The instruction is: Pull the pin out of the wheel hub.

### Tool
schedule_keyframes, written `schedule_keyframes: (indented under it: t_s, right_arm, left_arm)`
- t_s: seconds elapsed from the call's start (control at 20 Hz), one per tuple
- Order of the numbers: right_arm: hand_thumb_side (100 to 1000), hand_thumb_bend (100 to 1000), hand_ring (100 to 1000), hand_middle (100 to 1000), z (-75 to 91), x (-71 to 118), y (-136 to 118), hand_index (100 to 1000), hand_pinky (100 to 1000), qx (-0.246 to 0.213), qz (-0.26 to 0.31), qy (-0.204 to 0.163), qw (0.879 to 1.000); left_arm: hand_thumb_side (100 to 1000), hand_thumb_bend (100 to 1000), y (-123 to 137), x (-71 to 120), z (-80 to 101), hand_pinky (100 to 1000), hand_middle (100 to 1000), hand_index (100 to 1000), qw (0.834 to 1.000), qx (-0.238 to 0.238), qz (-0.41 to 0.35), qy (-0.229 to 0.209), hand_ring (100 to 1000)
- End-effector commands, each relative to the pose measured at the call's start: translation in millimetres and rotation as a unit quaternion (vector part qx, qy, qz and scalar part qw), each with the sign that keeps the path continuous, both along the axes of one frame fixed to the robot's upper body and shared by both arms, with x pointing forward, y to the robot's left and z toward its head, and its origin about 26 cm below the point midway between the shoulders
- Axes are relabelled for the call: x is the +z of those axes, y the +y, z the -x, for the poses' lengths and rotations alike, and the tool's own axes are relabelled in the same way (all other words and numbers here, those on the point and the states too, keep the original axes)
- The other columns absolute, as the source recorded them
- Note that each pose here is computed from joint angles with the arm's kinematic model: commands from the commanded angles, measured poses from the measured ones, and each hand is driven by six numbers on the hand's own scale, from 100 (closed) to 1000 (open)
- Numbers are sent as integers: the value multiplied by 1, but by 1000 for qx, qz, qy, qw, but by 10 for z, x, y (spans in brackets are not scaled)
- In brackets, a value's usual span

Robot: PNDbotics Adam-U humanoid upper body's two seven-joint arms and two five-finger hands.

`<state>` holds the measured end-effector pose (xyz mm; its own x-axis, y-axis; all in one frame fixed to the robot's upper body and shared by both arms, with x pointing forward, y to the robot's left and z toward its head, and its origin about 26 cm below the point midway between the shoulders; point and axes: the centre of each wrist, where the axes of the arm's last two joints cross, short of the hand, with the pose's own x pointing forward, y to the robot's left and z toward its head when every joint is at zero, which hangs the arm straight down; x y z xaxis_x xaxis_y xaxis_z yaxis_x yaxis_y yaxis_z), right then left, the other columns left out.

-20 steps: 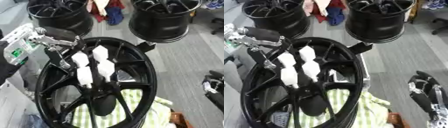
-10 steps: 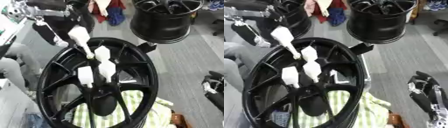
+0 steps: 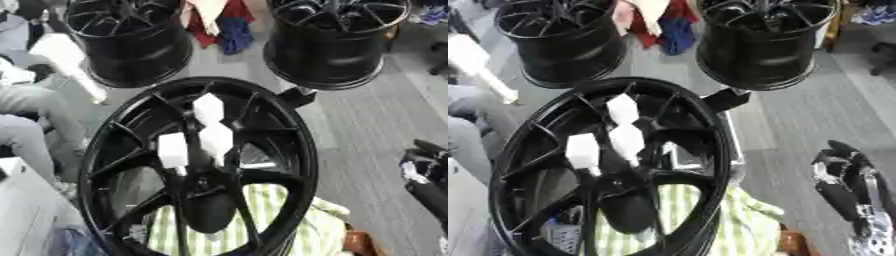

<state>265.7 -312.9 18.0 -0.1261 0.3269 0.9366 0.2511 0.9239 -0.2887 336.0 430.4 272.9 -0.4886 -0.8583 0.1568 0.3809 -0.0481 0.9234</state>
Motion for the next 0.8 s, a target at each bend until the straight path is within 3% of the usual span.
schedule_keyframes:
  t_s: [0.05, 0.3, 0.4, 0.45, 0.5, 0.6, 0.7, 0.8]
  right_arm:
    - [291, 100, 607, 673, -15, 64, -45, 810, 709, -3, 10, -9, 1000]
    - [292, 100, 607, 674, -21, 75, -33, 811, 710, -1, 8, -11, 1000]
    - [293, 100, 607, 674, -21, 77, -28, 811, 710, -1, 7, -11, 1000]
    - [292, 100, 607, 674, -19, 78, -29, 811, 710, -2, 7, -11, 1000]
    - [293, 100, 607, 674, -18, 79, -31, 811, 710, -3, 7, -11, 1000]
    - [293, 100, 607, 674, -17, 83, -32, 811, 710, -4, 7, -11, 1000]
    - [285, 100, 607, 674, -19, 88, -30, 811, 710, -3, 7, -12, 1000]
    - [294, 100, 607, 674, -19, 86, -28, 810, 710, -3, 6, -12, 1000]
  left_arm:
    - [100, 100, 360, -21, 104, 711, 453, 601, 996, 78, -36, 10, 489]
    - [100, 121, 785, -592, 165, 736, 540, 689, 976, 197, -73, 62, 568]
    - [100, 271, 924, -776, 202, 780, 702, 823, 966, 236, -80, 72, 688]
    - [165, 382, 975, -844, 222, 793, 743, 868, 962, 250, -85, 73, 714]
    - [338, 561, 1015, -894, 241, 831, 828, 925, 958, 263, -91, 70, 768]
    - [440, 655, 1082, -983, 283, 854, 873, 950, 950, 288, -103, 59, 795]
    - [485, 700, 1132, -1052, 319, 860, 895, 960, 946, 305, -103, 45, 805]
    - [521, 689, 1165, -1101, 353, 849, 882, 949, 944, 319, -84, 22, 796]
